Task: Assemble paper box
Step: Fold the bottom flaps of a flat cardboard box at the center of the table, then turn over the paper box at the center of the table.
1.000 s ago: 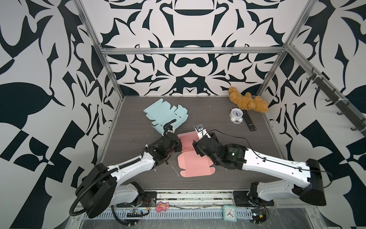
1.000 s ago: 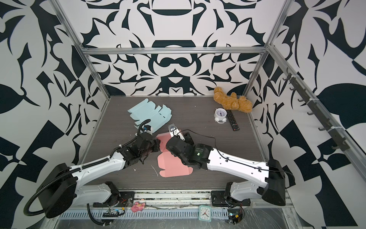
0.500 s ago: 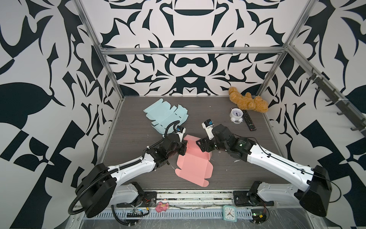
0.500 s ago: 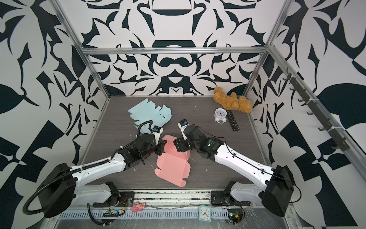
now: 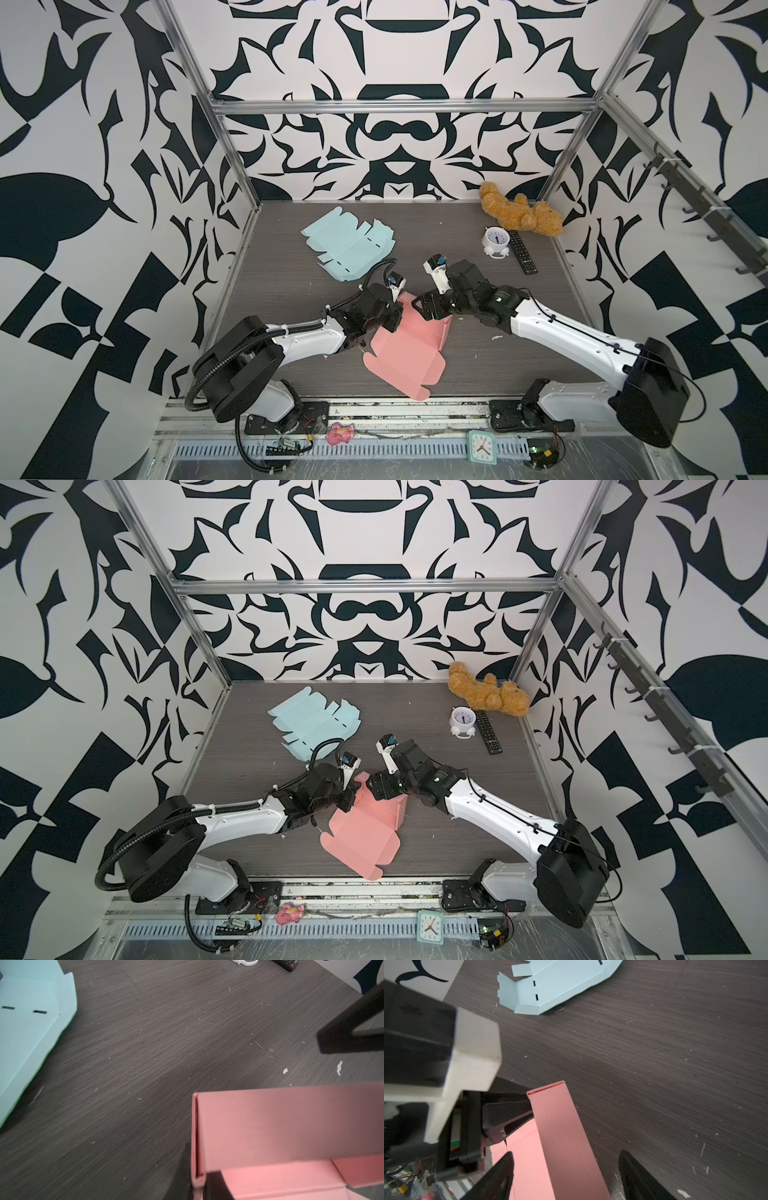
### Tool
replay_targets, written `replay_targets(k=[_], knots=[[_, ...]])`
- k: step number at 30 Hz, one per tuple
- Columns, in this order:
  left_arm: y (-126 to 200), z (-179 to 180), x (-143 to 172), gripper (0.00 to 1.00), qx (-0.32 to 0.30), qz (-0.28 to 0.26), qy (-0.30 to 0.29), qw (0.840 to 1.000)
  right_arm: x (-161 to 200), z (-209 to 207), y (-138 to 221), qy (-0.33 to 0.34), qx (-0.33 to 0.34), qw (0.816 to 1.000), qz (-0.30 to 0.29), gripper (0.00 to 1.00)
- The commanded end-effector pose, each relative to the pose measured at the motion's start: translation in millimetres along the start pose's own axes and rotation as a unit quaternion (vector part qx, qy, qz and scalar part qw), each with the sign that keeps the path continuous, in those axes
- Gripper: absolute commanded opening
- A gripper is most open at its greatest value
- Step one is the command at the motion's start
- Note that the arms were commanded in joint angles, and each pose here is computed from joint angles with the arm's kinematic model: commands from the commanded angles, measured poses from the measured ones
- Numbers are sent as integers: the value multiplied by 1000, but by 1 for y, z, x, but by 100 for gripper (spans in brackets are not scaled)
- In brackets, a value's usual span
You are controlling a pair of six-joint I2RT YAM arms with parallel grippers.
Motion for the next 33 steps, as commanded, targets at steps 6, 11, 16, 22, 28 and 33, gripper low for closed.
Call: replay_targets(k=[6, 11, 16, 22, 28, 33], knots=[[-10, -1, -17, 16, -30, -22, -29, 999, 3, -6, -15, -1, -15, 1000, 15, 81], [-14, 0, -16, 16, -39, -22, -30, 999, 8, -16, -25, -8, -5, 1000, 25, 81], [-14, 2, -15, 17, -45, -20, -29, 998, 9, -20, -27, -10, 5, 1000, 23, 81], [-11, 1, -15, 23, -52, -22, -20, 998, 7, -26, -29, -7, 23, 1000, 20, 81], [-9, -6, -13, 25, -49, -20, -21, 998, 8, -30, -33, -9, 27, 999, 20, 76], [-5, -9, -12, 26, -47, -17, -17, 999, 7, -35, -35, -17, 29, 999, 18, 72]])
Point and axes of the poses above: each gripper's point midway between its finger pads, its own y axis back along the fingers, its own z axis along the line the jaws close on, x = y × z, the point moved 6 cm from there along y, back along the fingers, and after that the axes turned 15 degrees about -y, right-handed, at the moved point
